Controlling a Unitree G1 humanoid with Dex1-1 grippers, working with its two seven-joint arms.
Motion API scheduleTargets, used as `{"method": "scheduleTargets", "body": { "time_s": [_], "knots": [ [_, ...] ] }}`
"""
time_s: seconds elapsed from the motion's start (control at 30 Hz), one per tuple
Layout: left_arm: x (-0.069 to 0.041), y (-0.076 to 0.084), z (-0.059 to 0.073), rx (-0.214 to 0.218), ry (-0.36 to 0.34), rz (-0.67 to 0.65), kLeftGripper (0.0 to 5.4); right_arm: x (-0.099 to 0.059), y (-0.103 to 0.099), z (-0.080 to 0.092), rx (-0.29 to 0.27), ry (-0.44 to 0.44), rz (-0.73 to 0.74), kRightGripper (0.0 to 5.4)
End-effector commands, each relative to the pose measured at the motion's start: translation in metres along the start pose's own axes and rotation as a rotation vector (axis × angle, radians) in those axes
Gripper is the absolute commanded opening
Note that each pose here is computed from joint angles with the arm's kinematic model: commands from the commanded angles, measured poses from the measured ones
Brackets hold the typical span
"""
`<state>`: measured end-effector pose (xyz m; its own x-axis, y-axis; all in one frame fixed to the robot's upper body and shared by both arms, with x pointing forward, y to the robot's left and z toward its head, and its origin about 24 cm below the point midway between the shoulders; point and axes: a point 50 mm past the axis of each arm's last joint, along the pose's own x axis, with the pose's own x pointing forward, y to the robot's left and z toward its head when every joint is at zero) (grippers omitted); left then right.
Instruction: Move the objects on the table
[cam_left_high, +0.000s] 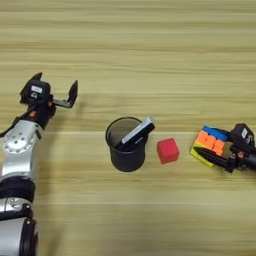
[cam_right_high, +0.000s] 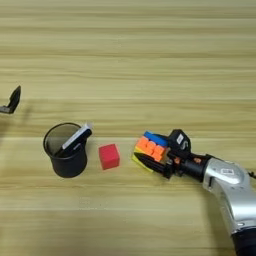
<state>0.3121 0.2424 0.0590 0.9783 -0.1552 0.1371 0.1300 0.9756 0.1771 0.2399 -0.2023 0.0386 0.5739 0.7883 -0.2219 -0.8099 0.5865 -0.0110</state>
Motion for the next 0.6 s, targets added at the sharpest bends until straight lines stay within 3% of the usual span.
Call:
{"method": "scheduleTargets", "body": {
  "time_s": [0.03,0.1,0.4,0.6],
  "knots": [
    [0.003,-0.009,0.006,-0.023,-0.046,-0.033,5.4,0.005,-0.002,0.017,-0.053,-0.059,-0.008,3.35],
    [0.002,-0.01,0.005,-0.006,-0.038,-0.036,5.4,0.006,-0.003,0.024,-0.062,-0.08,-0.023,3.35],
    [0.002,-0.013,0.005,-0.021,-0.05,-0.045,5.4,0.013,-0.008,0.06,-0.081,-0.202,-0.082,3.35],
    [0.0,-0.015,0.003,-0.032,-0.046,-0.044,5.4,0.039,-0.013,0.078,-0.108,-0.206,-0.154,3.35]
  ]
}}
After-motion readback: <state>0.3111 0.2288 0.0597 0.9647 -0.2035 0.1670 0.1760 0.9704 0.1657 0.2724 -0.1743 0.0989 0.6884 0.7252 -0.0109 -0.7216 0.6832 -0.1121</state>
